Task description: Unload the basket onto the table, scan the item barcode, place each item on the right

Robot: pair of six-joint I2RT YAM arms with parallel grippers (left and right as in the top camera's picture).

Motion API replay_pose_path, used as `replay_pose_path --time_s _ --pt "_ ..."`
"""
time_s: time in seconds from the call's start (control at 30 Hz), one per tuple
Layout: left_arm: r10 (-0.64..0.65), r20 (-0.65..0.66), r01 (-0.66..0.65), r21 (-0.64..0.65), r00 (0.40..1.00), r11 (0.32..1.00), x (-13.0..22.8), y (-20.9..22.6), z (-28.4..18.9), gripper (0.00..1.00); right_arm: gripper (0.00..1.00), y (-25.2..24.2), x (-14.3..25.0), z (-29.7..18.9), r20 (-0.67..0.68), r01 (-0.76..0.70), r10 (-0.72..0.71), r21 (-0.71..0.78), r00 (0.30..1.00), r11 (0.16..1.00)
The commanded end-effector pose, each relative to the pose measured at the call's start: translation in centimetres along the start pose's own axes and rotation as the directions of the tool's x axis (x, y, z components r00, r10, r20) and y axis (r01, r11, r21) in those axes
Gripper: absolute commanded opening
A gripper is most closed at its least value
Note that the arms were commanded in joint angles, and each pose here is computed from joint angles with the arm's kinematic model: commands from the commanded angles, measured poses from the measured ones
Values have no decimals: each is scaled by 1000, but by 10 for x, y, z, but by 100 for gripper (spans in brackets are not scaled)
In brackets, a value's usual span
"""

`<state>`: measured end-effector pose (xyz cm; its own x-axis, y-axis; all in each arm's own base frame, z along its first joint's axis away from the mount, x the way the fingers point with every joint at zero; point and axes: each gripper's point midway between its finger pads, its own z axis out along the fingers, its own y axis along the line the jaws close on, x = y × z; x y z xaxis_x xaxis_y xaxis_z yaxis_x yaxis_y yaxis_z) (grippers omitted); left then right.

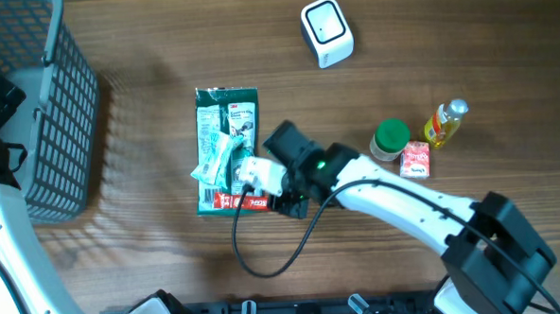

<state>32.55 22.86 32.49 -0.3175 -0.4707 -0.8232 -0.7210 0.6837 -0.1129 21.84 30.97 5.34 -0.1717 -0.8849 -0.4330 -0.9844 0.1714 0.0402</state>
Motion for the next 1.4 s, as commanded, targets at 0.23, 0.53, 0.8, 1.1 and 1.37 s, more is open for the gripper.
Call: replay_pose_path --time_s 0.23,0.53,0.8,1.1,1.37 --pt "15 8 -15 3 1000 1000 -3 0 -2 100 40 -7 29 48 -184 138 -121 84 975 987" --pt "15 9 -15 4 1000 1000 -3 0 -2 100 35 -6 31 47 -191 135 -119 75 974 988" --pt "15 8 -15 4 1000 1000 -3 0 -2 100 22 -3 42 53 -200 147 -131 68 971 987" --pt "15 8 -15 4 1000 1000 -3 0 -2 100 4 1 37 54 -177 146 -136 46 975 988" --pt "15 9 -15 4 1000 1000 -3 0 -2 100 4 42 -40 -35 278 104 -34 -242 960 965"
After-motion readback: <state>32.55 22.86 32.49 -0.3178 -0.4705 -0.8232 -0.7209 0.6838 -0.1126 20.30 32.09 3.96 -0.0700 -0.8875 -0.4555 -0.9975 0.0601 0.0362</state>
